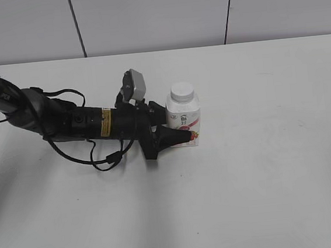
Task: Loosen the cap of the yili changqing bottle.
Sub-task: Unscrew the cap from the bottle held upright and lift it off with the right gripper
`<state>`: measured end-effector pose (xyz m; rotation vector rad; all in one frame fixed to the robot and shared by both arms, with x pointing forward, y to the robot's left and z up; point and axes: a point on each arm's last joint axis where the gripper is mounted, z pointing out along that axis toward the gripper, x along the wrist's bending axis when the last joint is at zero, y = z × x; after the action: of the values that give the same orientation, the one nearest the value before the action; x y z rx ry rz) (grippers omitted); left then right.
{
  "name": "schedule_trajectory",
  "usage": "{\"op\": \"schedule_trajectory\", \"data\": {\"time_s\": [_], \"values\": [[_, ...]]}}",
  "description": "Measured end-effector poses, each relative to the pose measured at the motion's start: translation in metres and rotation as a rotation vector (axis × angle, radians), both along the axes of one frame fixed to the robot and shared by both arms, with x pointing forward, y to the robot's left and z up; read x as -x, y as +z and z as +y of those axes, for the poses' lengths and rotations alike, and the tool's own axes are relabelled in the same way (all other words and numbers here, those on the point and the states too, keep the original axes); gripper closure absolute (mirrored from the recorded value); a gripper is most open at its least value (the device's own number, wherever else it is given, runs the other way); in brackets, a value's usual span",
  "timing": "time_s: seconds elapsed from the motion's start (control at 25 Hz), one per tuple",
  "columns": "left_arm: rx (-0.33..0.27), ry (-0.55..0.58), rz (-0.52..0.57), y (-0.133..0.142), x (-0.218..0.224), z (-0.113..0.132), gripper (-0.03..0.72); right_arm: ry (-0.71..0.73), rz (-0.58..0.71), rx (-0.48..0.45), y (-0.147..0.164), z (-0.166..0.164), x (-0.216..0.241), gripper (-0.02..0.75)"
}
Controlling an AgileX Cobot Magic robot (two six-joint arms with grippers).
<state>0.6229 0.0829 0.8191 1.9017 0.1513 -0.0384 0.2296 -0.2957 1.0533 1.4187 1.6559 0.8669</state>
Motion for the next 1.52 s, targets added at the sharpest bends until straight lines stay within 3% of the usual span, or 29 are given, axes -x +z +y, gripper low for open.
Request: {"op": "schedule_trajectory", "data": {"time_s": [0.36,0.76,1.12,1.52], "values": [[0.0,-0.002,-0.005,0.0,0.0,0.0,0.276,0.031,-0.025,-0.045,0.008,0.004,0.0,0.256],[0.0,-0.002,-0.006,0.0,0.0,0.0,0.276,0.083,0.274,-0.165,0.041,0.013,-0.062,0.256],[0.002,-0.007,-0.008,0.0,0.001,-0.001,0.276,-0.016,0.586,-0.27,0.065,0.011,-0.175,0.258],[0.002,-0.015,-0.009,0.0,0.002,-0.004,0.276,-0.014,0.695,-0.395,0.085,0.028,-0.292,0.272]]}}
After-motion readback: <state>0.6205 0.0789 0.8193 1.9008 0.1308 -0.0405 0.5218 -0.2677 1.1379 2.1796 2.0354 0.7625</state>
